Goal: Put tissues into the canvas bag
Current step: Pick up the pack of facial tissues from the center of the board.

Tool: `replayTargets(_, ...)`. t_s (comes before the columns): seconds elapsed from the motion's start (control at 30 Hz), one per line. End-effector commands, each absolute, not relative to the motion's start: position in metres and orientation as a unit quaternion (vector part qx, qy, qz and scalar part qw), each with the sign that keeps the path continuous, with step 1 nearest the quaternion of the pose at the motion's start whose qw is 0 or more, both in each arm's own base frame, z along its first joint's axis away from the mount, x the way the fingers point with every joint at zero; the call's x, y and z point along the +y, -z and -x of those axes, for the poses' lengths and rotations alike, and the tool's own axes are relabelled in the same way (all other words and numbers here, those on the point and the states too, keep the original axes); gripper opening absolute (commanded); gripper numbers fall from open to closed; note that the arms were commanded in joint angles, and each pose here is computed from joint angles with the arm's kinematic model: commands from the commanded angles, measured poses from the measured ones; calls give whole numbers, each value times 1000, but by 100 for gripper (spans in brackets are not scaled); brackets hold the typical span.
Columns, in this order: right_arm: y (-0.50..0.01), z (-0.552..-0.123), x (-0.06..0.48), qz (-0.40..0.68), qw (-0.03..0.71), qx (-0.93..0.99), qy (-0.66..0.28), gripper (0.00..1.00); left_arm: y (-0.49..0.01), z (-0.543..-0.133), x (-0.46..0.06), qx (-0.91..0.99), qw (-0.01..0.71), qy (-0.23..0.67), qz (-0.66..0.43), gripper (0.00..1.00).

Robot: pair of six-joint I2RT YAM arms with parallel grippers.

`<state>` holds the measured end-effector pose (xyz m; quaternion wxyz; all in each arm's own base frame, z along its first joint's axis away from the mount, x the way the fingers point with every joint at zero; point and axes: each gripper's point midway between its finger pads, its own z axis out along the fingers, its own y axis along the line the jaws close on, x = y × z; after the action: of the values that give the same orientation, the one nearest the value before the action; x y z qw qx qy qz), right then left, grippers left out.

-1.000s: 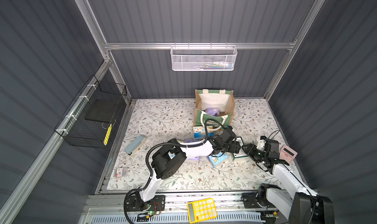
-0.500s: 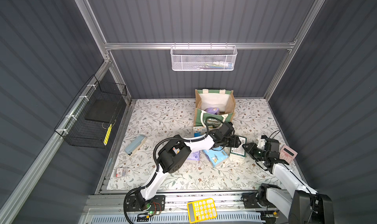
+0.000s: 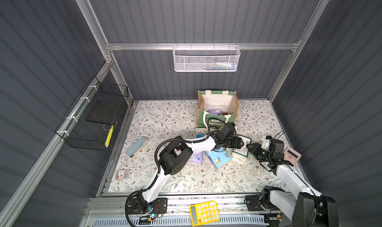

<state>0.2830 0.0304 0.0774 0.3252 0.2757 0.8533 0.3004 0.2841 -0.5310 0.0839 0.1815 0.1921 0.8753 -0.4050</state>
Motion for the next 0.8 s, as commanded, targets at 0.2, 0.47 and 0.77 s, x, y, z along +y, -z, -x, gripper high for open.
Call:
replayTargets(0.2, -77, -283, 25, -282, 328, 854, -287, 47, -105, -282, -524, 861, 195, 422, -207, 74)
replayTargets(0.47, -64, -285, 27, -298, 311, 852, -298, 47, -89, -283, -524, 860, 164, 434, -214, 77)
replayTargets(0.77, -47, -280, 26, -323, 288, 852, -295, 43, -83, -291, -520, 866, 156, 422, -220, 78)
